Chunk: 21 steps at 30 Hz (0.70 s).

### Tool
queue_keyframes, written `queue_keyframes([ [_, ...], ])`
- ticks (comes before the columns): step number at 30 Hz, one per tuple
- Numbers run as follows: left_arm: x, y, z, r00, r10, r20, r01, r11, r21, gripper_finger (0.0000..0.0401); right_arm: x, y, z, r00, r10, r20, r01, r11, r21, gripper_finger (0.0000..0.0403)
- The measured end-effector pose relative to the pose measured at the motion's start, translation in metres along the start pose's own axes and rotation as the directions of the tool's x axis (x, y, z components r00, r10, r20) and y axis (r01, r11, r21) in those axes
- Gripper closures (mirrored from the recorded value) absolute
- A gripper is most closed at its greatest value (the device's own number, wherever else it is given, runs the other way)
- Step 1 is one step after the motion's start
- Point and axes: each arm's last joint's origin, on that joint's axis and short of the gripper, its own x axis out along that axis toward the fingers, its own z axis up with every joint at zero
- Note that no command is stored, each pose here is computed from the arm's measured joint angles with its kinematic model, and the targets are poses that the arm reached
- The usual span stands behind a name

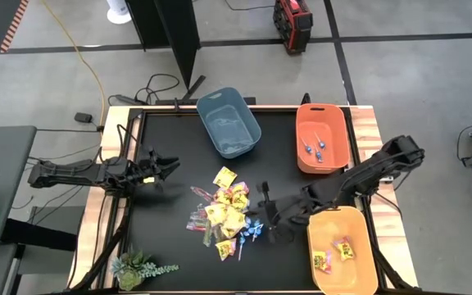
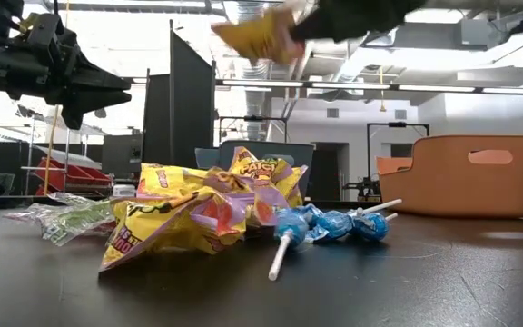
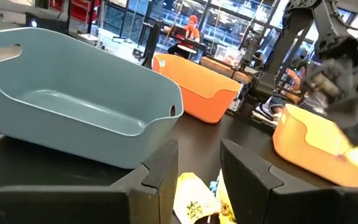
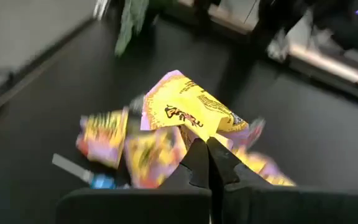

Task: Sort candy
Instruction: Put the yellow candy into the yellow bin

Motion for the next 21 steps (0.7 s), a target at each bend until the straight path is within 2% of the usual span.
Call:
queue_keyframes([
  [3,0.000,0.000,0.000,1.000,0.000,-0.001,0.000,1.000,-0.003,0.0285,-0.008,-0.008,0.014,0.994,-0.009,0.112,0.005,0.999,0.036,0.0402],
  [7,0.000,0.000,0.000,1.000,-0.002,-0.001,0.002,1.000,-0.011,0.0285,-0.018,-0.015,0.034,0.952,0.037,0.305,-0.067,0.994,0.088,0.0402],
  [11,0.000,0.000,0.000,1.000,-0.002,-0.001,0.002,1.000,-0.012,0.0285,-0.025,-0.020,0.043,0.916,0.031,0.400,-0.090,0.987,0.131,0.0403],
  [15,0.000,-0.001,0.000,1.000,-0.019,-0.009,0.019,0.999,-0.049,0.0285,-0.024,-0.018,0.040,0.931,0.043,0.361,-0.092,0.989,0.120,0.0403],
  [18,0.000,-0.002,-0.002,0.997,-0.067,-0.034,0.064,0.994,-0.084,0.0285,-0.028,-0.004,0.032,0.964,0.107,0.245,-0.125,0.991,0.056,0.0403],
  [21,0.000,-0.003,-0.003,0.992,-0.105,-0.062,0.098,0.989,-0.112,0.0285,-0.038,0.015,0.026,0.983,0.115,0.140,-0.117,0.993,0.005,0.0403],
])
